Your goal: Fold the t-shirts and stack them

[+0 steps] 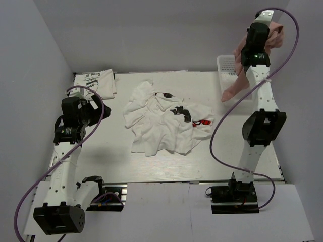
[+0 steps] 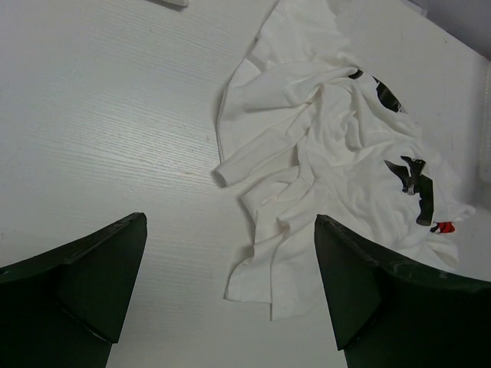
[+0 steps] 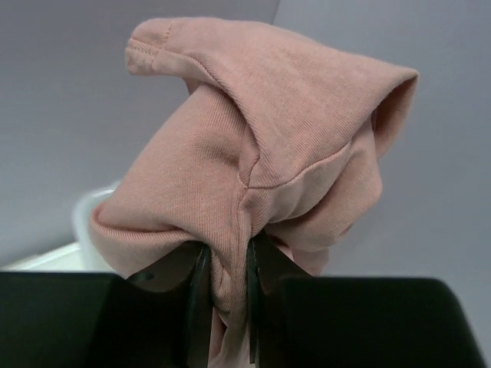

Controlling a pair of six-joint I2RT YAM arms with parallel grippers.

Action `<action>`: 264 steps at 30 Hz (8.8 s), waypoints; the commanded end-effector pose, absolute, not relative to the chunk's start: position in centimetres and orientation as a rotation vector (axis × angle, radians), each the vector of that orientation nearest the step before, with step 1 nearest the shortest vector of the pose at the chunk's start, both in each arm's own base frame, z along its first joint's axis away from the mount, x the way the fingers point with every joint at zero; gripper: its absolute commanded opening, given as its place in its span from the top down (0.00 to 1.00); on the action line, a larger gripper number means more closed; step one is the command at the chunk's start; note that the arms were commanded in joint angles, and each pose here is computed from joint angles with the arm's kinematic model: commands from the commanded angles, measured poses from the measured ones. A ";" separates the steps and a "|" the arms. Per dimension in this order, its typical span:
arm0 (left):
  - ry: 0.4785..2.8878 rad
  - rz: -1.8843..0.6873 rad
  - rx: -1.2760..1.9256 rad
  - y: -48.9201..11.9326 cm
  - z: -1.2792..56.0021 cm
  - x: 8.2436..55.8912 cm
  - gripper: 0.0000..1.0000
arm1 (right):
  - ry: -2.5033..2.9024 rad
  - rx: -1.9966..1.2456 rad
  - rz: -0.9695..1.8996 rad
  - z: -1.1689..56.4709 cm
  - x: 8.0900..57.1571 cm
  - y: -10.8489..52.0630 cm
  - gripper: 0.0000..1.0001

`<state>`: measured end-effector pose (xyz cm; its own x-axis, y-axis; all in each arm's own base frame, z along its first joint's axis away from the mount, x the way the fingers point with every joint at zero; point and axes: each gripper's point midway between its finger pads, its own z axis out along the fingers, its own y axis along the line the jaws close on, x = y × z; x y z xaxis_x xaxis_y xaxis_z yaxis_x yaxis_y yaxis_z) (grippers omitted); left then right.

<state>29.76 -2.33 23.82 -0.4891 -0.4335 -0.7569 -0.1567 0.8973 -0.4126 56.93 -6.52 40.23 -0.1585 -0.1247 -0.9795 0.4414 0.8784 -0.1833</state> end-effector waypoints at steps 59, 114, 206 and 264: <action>2.178 -0.552 -0.482 -5.4 18.1 26.1 0.00 | 1.318 -0.059 0.095 57.1 37.4 16.5 1.00; 2.619 -0.368 -0.291 -15.6 6.4 35.1 0.04 | 2.225 -0.229 0.279 20.2 46.2 17.5 0.10; 2.253 -0.259 -0.254 -11.7 18.2 40.3 0.00 | 2.374 0.000 0.375 12.4 35.2 17.7 0.09; 2.409 -0.062 -0.175 -23.8 10.2 39.2 0.00 | 2.548 -0.023 0.340 4.3 28.7 15.1 0.09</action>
<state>36.61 -25.52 9.74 -0.7795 -0.1293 -0.6129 -0.0560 0.9889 -0.1374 27.63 14.48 2.60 -0.8787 -0.0005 -0.4773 -0.0982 0.9788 0.1799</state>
